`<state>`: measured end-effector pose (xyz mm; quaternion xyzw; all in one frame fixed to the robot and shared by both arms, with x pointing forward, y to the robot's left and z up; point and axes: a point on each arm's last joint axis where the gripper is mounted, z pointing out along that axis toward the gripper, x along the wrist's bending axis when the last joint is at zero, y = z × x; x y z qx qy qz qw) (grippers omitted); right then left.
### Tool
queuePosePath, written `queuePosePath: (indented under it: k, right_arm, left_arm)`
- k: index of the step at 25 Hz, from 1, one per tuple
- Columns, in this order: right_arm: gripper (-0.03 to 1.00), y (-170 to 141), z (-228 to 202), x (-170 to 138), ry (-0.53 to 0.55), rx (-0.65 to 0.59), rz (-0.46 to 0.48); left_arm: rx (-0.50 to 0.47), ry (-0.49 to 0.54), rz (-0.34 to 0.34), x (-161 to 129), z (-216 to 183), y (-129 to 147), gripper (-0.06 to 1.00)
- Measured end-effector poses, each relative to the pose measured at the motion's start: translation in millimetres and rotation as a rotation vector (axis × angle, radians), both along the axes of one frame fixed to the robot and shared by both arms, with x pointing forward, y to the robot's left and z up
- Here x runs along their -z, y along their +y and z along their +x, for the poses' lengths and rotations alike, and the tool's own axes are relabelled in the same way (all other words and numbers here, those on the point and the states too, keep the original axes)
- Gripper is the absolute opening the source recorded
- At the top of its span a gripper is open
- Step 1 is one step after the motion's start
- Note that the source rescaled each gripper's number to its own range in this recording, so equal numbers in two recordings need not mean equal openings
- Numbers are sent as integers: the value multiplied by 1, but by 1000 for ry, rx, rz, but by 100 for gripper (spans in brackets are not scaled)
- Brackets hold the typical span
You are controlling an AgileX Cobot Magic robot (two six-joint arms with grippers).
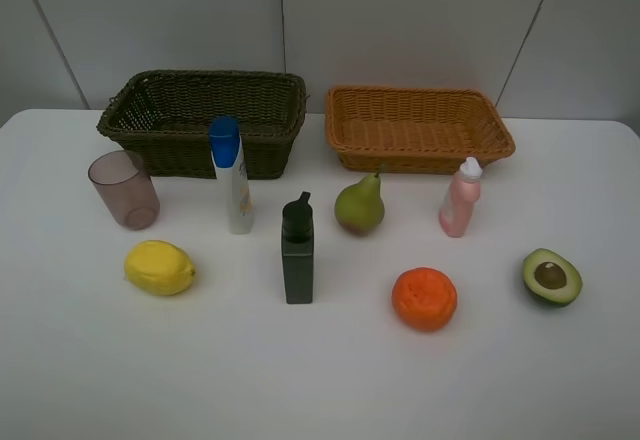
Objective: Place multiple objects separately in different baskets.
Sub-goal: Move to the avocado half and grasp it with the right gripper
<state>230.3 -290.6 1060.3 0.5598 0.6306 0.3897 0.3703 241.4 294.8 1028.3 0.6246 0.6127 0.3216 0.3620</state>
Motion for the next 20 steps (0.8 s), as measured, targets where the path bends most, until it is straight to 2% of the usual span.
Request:
queuePosePath:
  k: [20]
  right_arm:
    - [100, 1, 0, 0, 0, -4, 6]
  left_arm:
    - [0, 0, 0, 0, 0, 0, 89]
